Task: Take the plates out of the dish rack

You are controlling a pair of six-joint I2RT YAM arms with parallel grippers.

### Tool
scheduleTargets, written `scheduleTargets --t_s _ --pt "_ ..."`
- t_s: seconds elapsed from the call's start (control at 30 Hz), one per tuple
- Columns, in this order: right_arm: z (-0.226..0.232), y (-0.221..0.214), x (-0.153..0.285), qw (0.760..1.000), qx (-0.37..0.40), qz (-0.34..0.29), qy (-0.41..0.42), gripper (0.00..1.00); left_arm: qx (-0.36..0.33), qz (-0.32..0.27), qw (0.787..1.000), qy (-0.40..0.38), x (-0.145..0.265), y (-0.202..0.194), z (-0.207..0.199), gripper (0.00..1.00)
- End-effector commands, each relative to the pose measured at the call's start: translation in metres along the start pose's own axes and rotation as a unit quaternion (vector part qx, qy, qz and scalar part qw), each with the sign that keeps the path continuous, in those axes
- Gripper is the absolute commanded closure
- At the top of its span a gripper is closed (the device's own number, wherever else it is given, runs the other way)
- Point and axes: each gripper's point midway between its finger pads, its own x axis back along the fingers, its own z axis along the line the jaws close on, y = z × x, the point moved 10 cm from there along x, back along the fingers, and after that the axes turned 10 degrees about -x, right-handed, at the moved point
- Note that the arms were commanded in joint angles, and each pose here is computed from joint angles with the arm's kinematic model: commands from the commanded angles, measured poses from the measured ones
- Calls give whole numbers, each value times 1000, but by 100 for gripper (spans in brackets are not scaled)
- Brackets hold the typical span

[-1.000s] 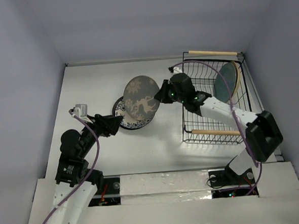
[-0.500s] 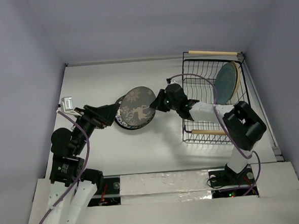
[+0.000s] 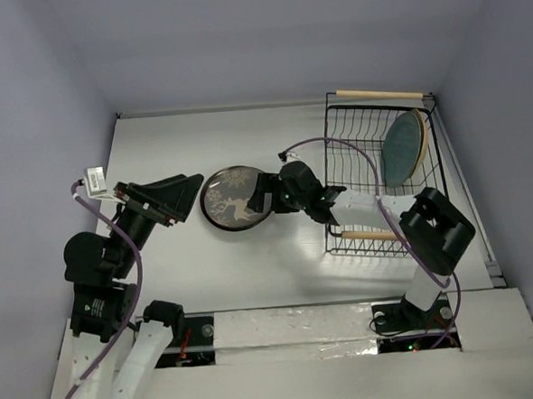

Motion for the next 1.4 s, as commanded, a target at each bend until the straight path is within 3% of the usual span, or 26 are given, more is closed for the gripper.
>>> scheduleTargets --t_s 0.0,0.13,0.23,0.33,0.37,0.4,0.47,0.5,0.63,0.7,0.73,0.77,0.83,0.87,0.93,1.0,1.07,1.13,1.2,1.37 --pt "14 23 26 997 46 -56 -31 0 -16 -15 999 -34 9 15 -19 1" --pt "11 29 44 993 72 -66 -71 0 -18 -14 999 -29 9 13 -17 1" --pt "15 35 58 991 81 -77 -68 7 -19 -9 999 -35 7 11 -16 1" --pt "25 46 80 989 86 -109 -57 32 -26 -7 998 -48 8 12 -20 1" --pt "25 52 87 985 89 -134 -69 63 -29 -8 999 -43 10 14 -21 1" --pt "30 60 102 980 89 -162 -71 75 -33 -10 999 -42 12 14 -21 1" --pt "26 73 121 964 95 -214 -126 96 -40 -11 999 -28 14 14 -19 1" --pt "18 82 136 956 95 -229 -157 98 -42 -10 999 -22 13 13 -17 1" --pt "-9 110 174 904 94 -295 -293 99 -58 4 998 9 12 2 -2 1" --pt "-25 123 191 874 83 -327 -350 94 -79 18 996 23 12 -9 10 1" --pt "-39 134 206 858 65 -345 -375 85 -88 20 995 30 14 -13 14 1" --pt "-48 139 212 853 62 -345 -387 55 -95 37 994 40 13 -22 23 1" --pt "-66 145 220 844 47 -352 -402 35 -123 52 990 42 16 -31 31 1" --pt "-78 153 229 835 34 -362 -414 32 -124 69 989 53 16 -41 40 1" --pt "-86 158 229 839 23 -363 -404 37 -140 86 985 52 17 -50 48 1" --pt "-94 159 226 844 20 -357 -400 49 -145 111 981 60 18 -63 59 1" --pt "-105 161 226 829 12 -361 -426 56 -153 139 975 77 20 -76 72 1" --pt "-118 170 231 823 0 -366 -435 53 -134 141 976 102 22 -83 78 1" --pt "-125 179 234 835 -3 -362 -413 41 -135 141 976 100 24 -83 77 1" --pt "-134 195 224 840 -7 -356 -409 47 -136 140 976 100 22 -84 79 1"
